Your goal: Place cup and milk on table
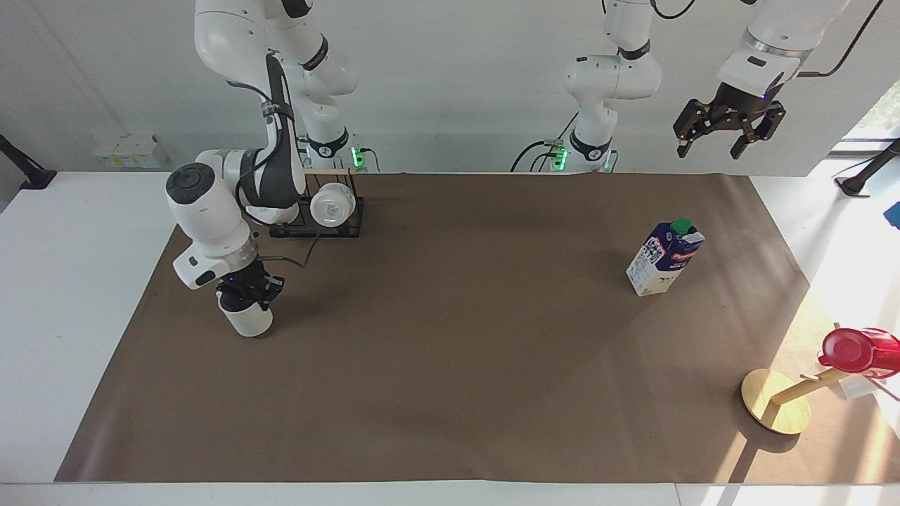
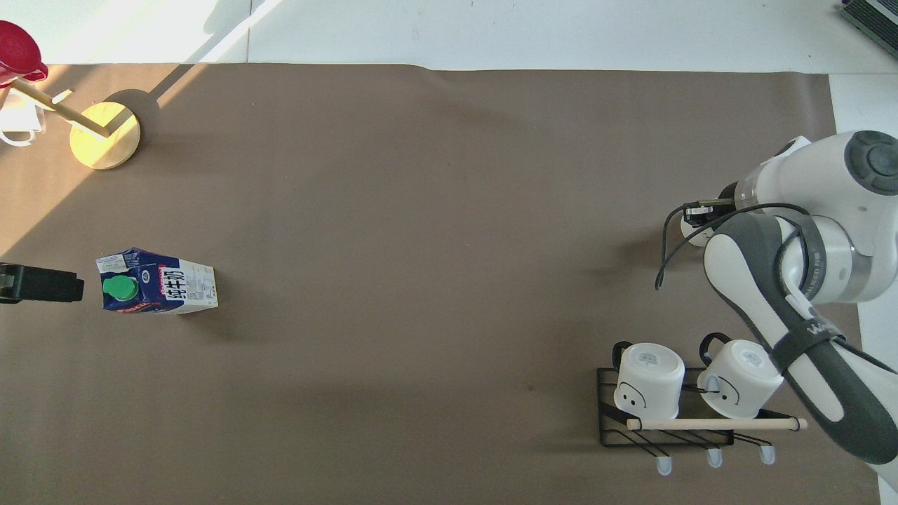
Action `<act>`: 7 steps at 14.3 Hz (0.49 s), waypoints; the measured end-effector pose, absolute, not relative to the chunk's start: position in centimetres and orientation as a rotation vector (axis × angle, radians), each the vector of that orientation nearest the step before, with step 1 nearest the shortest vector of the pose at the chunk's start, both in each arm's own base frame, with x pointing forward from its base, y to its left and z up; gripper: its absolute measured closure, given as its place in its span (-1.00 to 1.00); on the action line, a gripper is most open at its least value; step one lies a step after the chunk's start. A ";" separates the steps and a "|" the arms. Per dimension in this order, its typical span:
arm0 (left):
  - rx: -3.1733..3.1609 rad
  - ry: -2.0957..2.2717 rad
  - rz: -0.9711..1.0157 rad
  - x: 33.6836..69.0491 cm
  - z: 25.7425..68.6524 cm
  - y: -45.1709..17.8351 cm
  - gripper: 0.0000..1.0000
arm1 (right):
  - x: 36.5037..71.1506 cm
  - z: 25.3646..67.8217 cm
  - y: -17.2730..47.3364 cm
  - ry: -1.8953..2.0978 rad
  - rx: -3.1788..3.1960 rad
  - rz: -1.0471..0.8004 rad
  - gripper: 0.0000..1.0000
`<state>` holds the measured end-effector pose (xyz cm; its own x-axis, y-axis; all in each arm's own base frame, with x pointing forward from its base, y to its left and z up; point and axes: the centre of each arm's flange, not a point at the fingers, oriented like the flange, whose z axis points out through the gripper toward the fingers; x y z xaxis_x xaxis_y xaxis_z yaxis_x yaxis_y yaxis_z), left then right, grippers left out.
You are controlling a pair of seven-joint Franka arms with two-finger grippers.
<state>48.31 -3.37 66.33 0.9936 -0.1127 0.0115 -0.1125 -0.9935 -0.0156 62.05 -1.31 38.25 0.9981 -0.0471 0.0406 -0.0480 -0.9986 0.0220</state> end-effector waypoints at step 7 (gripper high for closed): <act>-3.122 0.176 -0.019 48.3 66.3 -3.4 -1.00 | 63.0 45.4 14.5 -0.031 3.072 0.002 0.91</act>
<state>48.31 -3.37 66.33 0.9936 -0.1127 0.0115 -0.1125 -0.9935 -0.0156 63.00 14.52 45.38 0.9998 -0.0202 0.0019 -0.0203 -0.9974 0.0692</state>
